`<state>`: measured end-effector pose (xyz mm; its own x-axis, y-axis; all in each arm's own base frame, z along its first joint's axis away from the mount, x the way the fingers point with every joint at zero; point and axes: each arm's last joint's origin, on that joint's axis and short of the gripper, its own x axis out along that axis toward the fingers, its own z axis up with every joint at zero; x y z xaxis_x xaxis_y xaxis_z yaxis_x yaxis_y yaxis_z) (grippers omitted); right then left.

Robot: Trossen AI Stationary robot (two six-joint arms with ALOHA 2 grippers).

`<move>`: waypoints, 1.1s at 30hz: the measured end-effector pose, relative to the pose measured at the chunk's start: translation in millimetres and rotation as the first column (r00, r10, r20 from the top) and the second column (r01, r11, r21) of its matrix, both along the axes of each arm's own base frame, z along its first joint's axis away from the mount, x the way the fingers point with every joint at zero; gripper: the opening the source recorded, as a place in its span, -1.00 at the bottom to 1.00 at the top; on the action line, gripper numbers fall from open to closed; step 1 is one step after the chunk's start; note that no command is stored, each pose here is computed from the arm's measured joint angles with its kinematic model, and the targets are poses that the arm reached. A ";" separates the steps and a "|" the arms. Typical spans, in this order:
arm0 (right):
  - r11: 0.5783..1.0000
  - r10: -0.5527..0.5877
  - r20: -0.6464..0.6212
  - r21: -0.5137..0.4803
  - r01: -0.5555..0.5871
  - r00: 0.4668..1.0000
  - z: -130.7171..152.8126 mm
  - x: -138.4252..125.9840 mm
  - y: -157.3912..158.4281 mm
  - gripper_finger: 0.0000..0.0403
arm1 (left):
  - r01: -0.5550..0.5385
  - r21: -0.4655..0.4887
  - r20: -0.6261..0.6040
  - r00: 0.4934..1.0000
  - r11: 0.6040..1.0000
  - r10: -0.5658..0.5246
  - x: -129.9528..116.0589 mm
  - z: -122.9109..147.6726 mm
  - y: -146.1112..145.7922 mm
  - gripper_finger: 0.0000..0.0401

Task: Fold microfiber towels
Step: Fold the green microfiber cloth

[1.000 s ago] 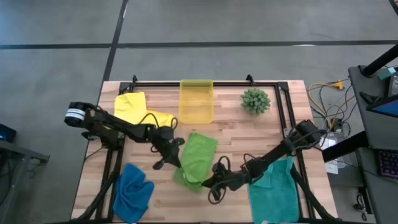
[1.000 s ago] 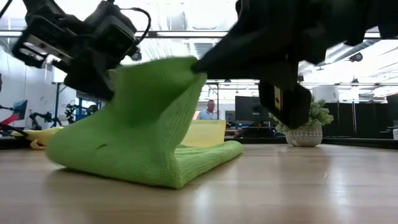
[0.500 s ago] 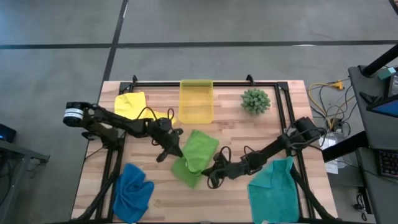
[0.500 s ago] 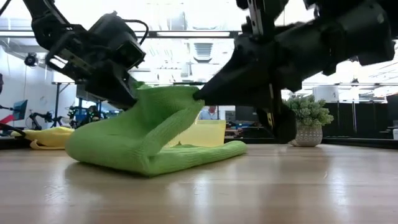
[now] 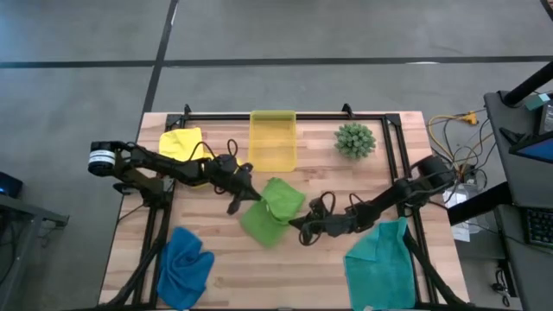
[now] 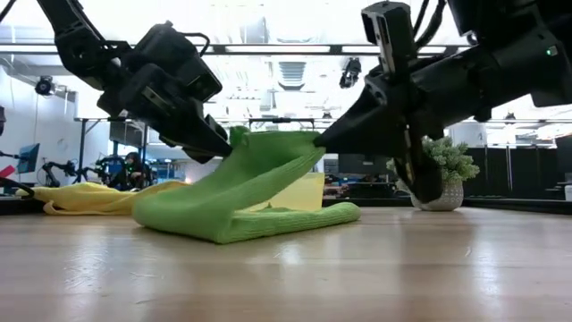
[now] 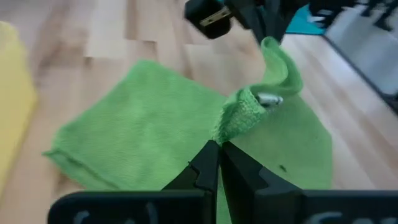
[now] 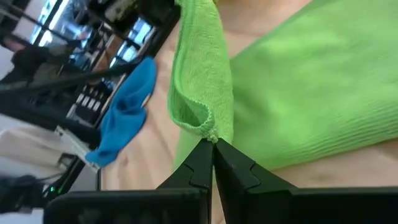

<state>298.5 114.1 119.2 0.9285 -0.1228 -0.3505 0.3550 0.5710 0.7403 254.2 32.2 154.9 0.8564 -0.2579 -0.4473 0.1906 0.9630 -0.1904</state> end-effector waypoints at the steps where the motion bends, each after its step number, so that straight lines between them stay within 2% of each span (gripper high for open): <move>1: 1.000 -0.007 -0.004 -0.003 0.007 1.000 -0.4 -3.2 -2.9 -0.96 | -0.013 0.007 -0.001 1.000 1.000 0.013 0.1 -0.1 0.4 -1.00; 10: 0.998 -0.060 -0.035 -0.012 0.060 0.998 -2.2 -13.2 -22.4 -0.96 | -0.138 0.077 -0.006 0.990 0.987 0.138 0.7 -0.7 4.5 -1.00; 18: 0.994 -0.076 -0.104 -0.088 0.067 0.992 -4.5 -16.2 -28.0 -0.96 | -0.176 0.101 -0.026 0.983 0.979 0.179 2.1 -6.1 6.0 -1.00; 25: 0.987 -0.117 -0.133 -0.129 0.100 0.984 -7.6 -18.3 -29.9 -0.96 | -0.255 0.140 0.033 0.967 0.957 0.253 4.9 -1.8 9.0 -1.00; 33: 0.981 -0.132 -0.194 -0.168 0.100 0.972 -12.9 -21.3 -33.1 -0.96 | -0.251 0.169 0.045 0.968 0.953 0.247 5.1 -1.3 9.3 -1.00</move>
<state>277.2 81.0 106.2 0.8156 -0.2937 -0.4985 0.5595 0.6197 0.5504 259.3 41.5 153.6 0.8942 0.0434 -0.4456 -0.0568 0.9982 -0.0166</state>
